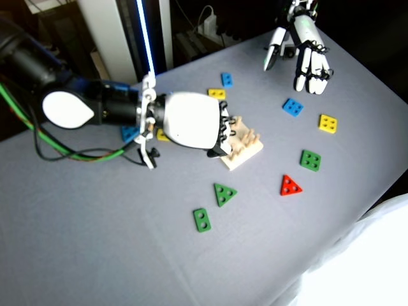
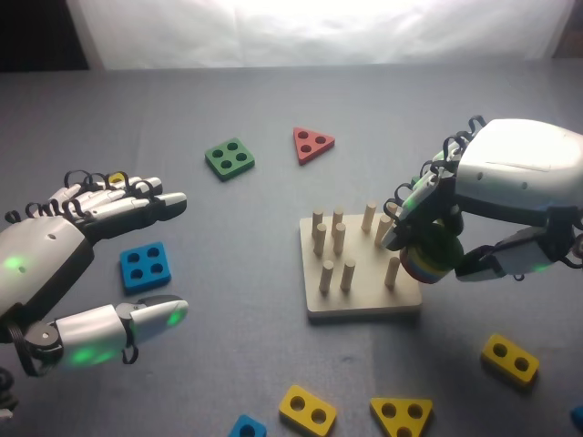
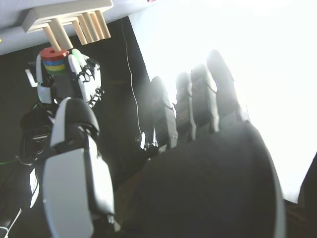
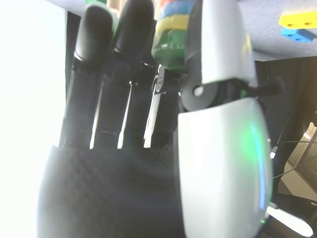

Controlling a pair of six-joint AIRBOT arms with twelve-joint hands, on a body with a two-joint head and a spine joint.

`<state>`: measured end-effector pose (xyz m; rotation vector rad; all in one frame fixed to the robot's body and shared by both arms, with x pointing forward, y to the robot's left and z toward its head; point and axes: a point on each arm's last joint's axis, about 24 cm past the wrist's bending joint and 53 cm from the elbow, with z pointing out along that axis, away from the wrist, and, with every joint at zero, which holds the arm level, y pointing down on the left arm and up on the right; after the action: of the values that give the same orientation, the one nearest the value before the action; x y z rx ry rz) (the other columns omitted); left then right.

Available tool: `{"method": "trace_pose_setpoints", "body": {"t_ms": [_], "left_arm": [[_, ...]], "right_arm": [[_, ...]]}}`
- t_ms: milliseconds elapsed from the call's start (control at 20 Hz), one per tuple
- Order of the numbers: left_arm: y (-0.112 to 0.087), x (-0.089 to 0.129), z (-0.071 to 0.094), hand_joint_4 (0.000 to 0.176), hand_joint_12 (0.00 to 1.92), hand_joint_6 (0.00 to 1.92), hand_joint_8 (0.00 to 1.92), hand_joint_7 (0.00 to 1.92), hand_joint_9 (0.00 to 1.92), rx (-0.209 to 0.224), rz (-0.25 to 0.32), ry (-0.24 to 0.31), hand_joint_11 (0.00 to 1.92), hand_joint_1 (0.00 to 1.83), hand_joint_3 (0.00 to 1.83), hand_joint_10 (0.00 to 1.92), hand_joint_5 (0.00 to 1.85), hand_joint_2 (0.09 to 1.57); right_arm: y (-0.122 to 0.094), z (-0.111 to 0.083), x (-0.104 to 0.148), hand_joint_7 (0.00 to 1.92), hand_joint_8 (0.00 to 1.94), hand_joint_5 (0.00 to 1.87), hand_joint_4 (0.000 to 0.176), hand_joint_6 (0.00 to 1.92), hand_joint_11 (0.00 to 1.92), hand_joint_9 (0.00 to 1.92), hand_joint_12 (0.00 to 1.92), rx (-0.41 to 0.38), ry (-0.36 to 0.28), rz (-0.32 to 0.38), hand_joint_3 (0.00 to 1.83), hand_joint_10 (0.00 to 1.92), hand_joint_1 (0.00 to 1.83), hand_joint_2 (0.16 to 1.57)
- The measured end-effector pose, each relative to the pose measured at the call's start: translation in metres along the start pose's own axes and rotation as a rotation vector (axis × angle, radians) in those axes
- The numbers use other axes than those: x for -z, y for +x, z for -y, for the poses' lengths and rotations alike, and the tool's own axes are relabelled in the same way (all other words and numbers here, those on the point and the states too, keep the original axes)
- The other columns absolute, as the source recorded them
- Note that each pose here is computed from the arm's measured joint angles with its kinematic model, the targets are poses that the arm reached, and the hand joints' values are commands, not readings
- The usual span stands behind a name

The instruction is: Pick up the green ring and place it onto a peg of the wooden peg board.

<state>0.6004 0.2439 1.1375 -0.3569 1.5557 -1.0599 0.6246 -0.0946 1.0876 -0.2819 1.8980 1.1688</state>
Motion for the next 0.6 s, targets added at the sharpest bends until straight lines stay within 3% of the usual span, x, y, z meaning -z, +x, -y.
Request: {"method": "trace_pose_setpoints", "body": {"t_ms": [50,150,250,400,450,550,600], "left_arm": [[0.0,0.0,0.0,0.05,0.62,0.0,0.0,0.27,0.2,0.0,0.0,0.0,0.0,0.69,0.0,0.0,0.47,1.07],[0.0,0.0,0.0,0.05,0.61,0.0,0.0,0.28,0.2,0.0,0.0,0.0,0.0,0.69,0.0,0.0,0.47,1.07],[0.0,0.0,0.0,0.045,0.61,0.0,0.0,0.27,0.21,0.0,0.0,0.0,0.0,0.71,0.0,0.0,0.47,1.08],[0.0,0.0,0.0,0.054,0.59,0.0,0.0,0.27,0.2,0.0,0.0,0.0,0.0,0.69,0.0,0.01,0.47,1.07],[0.0001,0.0,0.0,0.043,0.61,0.0,0.0,0.28,0.21,0.0,0.0,0.0,0.0,0.71,0.0,0.01,0.48,1.07],[0.0,0.0,0.0,0.046,0.6,0.0,0.0,0.28,0.21,0.0,0.0,0.0,0.0,0.71,0.0,0.0,0.47,1.07],[0.0,0.0,0.0,0.047,0.6,0.0,0.0,0.29,0.21,0.0,0.0,0.0,0.0,0.73,0.0,0.0,0.48,1.07]], "right_arm": [[0.0,0.0001,0.0,1.17,0.61,1.13,0.0,0.61,0.93,1.07,1.28,0.0,0.0,0.0,0.0,1.06,1.39,1.04],[0.0,0.0001,0.0,1.16,0.62,1.12,0.0,0.62,0.89,1.05,1.29,0.0,0.0,0.0,0.0,1.1,1.4,1.04],[-0.0004,0.0,-0.0001,1.17,0.74,1.18,0.008,0.59,0.94,1.12,1.35,-0.001,0.0,0.001,0.0,0.82,1.26,1.04],[-0.0027,-0.0018,-0.0001,1.18,0.74,1.18,0.011,0.58,0.94,1.13,1.39,-0.007,-0.007,0.01,0.0,0.8,1.26,1.03],[-0.0039,-0.0034,-0.0002,1.16,0.82,1.23,0.0,0.47,0.93,1.13,1.43,-0.009,-0.014,0.015,0.0,0.87,1.26,1.03],[-0.0067,-0.0078,-0.0015,1.17,0.81,1.24,0.0,0.44,0.93,1.12,1.45,-0.01,-0.029,0.024,0.0,0.91,1.27,1.03],[-0.0069,-0.0092,-0.0021,1.13,0.7,1.17,0.0,0.53,0.9,1.05,1.43,-0.013,-0.035,0.028,0.0,1.11,1.37,1.04]]}}
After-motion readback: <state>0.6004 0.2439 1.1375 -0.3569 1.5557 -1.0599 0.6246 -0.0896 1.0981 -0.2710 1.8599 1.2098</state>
